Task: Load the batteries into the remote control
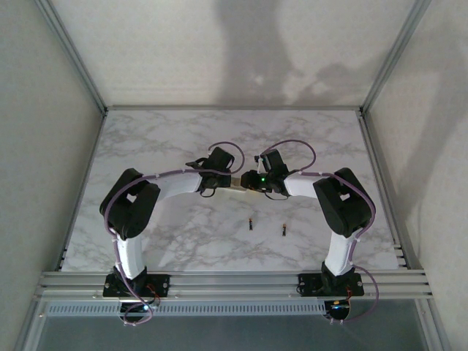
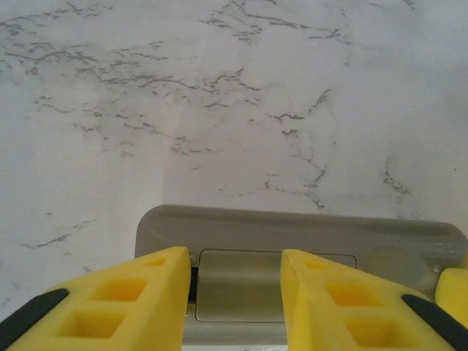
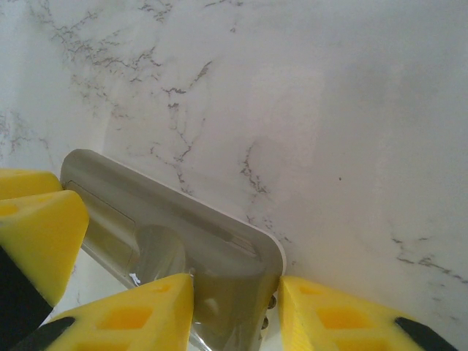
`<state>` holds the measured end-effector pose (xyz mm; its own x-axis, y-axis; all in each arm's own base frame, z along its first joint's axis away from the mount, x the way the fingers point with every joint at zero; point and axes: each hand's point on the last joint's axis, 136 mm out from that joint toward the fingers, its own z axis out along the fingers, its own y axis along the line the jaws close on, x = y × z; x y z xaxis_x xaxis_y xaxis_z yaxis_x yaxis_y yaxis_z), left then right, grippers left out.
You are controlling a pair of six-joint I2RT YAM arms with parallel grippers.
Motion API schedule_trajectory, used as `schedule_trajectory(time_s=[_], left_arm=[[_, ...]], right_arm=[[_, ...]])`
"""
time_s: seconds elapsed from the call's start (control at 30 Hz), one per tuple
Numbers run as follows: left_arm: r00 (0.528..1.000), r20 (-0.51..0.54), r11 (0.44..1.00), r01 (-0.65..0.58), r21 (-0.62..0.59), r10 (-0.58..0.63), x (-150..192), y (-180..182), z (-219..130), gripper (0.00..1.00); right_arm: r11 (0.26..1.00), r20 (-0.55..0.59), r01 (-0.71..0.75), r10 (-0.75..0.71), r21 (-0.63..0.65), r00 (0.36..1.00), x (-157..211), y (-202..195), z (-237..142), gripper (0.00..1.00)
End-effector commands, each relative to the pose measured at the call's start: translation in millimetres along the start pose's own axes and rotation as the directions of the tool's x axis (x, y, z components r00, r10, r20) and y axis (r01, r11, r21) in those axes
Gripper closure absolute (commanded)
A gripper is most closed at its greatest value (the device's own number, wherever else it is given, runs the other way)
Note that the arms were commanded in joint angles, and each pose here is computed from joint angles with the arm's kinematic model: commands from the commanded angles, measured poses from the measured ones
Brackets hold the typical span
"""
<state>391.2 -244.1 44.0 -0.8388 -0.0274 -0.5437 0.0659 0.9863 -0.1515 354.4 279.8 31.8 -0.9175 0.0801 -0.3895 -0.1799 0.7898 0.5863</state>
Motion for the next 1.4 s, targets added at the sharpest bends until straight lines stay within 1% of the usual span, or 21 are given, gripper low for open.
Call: schedule_trajectory(time_s=[0.0,0.27,0.43,0.63,1.07,1.37], left_arm=[[1.0,-0.027,0.999,-0.014,-0.05,0.012,12,12,-4,0.62],[1.0,-0.006,0.999,0.011,-0.048,-0.011,3,13,-5,0.62],[1.0,0.016,0.997,0.019,-0.072,-0.018,2,19,-8,0.62],[1.0,-0.006,0.998,0.008,-0.067,-0.008,6,18,-3,0.61],[0.996,-0.081,0.996,-0.013,0.092,0.021,21,-18,-2,0.63],[0.999,-0.031,0.98,0.04,0.194,-0.035,-4,-35,-30,0.64]], right_arm=[[1.0,-0.047,0.003,-0.003,-0.001,0.999,12,0,7,0.64],[1.0,-0.049,0.003,-0.003,-0.002,0.999,12,0,7,0.64],[1.0,-0.05,0.003,-0.003,-0.004,0.999,12,1,7,0.64],[1.0,-0.053,0.003,-0.003,-0.004,0.999,13,0,8,0.64],[1.0,-0.054,0.005,-0.005,-0.002,0.999,13,1,8,0.64],[1.0,-0.053,0.005,-0.005,-0.002,0.999,13,1,8,0.64]])
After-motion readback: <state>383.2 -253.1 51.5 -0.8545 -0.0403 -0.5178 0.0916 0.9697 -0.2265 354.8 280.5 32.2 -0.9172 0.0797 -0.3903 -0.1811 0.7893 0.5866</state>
